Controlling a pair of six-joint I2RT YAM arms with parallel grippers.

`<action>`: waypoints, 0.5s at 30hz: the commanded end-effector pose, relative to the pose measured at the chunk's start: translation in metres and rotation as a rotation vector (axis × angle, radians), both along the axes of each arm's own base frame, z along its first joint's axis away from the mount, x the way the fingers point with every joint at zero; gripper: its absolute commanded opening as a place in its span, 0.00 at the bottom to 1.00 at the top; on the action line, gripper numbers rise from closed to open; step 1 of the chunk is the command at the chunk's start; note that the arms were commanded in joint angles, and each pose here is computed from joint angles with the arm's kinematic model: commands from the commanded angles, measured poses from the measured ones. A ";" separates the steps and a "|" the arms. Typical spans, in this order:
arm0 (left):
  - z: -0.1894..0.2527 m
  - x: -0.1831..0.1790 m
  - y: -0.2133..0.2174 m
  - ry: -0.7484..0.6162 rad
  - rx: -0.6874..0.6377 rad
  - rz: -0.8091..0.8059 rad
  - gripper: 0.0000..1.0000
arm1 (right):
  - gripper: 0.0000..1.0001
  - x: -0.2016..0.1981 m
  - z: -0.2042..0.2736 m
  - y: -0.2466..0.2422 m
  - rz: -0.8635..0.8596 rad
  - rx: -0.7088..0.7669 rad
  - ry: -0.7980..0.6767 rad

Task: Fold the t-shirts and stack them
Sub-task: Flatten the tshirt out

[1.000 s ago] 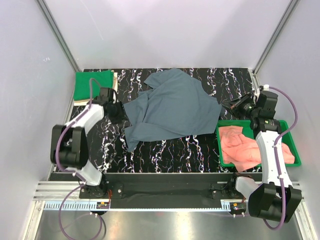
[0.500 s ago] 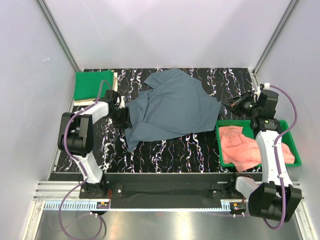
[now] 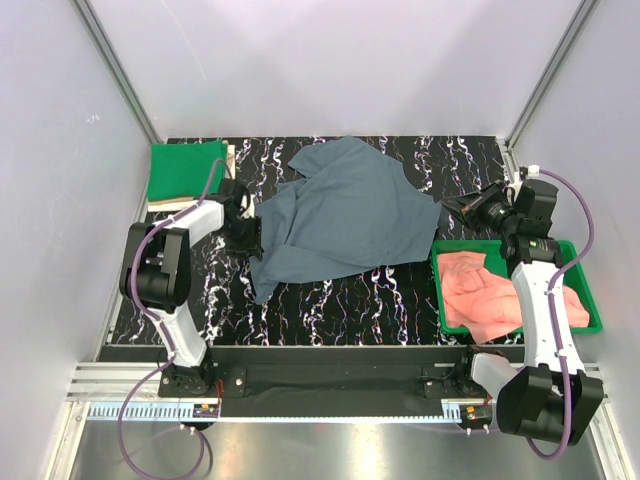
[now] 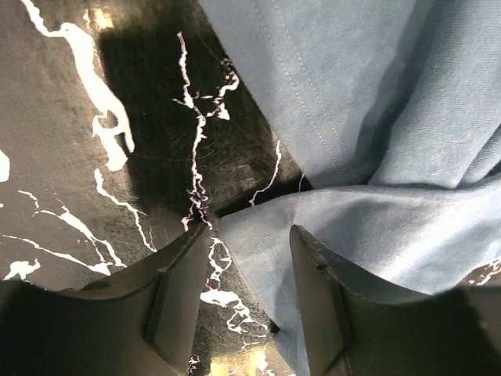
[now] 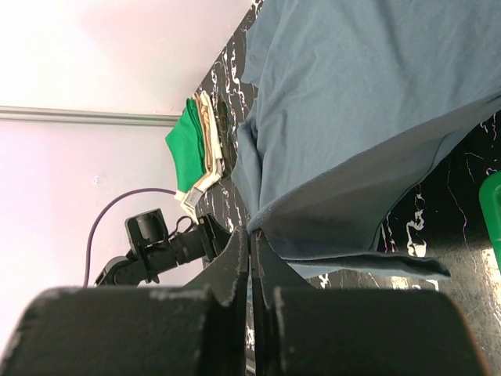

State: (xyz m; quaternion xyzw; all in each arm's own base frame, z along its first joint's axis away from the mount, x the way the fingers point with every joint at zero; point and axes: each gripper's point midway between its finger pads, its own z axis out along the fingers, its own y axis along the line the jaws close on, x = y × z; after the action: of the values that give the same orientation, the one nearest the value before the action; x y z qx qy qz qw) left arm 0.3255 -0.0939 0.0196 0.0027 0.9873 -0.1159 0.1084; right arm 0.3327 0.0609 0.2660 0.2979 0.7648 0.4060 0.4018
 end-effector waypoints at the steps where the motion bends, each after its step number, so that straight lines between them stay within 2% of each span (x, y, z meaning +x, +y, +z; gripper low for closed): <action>1: -0.016 -0.008 -0.003 0.044 0.040 -0.041 0.47 | 0.00 0.000 0.030 0.005 0.023 -0.004 -0.098; 3: -0.013 -0.006 -0.008 0.037 0.026 -0.046 0.38 | 0.00 0.000 0.028 0.004 0.018 -0.005 -0.096; 4: -0.010 -0.005 -0.010 0.031 0.014 -0.047 0.27 | 0.00 -0.001 0.027 0.004 0.016 -0.003 -0.091; 9: 0.025 0.014 -0.010 -0.065 0.017 -0.007 0.00 | 0.00 0.000 0.030 0.002 0.000 0.000 -0.069; 13: 0.084 0.044 0.007 -0.211 0.106 0.066 0.00 | 0.00 0.000 0.037 -0.004 -0.036 -0.022 -0.048; 15: 0.132 0.058 0.018 -0.323 0.144 0.136 0.00 | 0.00 0.001 0.046 -0.008 -0.062 -0.033 -0.043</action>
State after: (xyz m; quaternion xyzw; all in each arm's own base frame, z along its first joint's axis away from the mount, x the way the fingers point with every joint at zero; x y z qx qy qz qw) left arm 0.3474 -0.0936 0.0575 -0.0023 0.9879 -0.0728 0.1367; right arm 0.3312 0.0578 0.2787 0.3096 0.7642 0.3972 0.4030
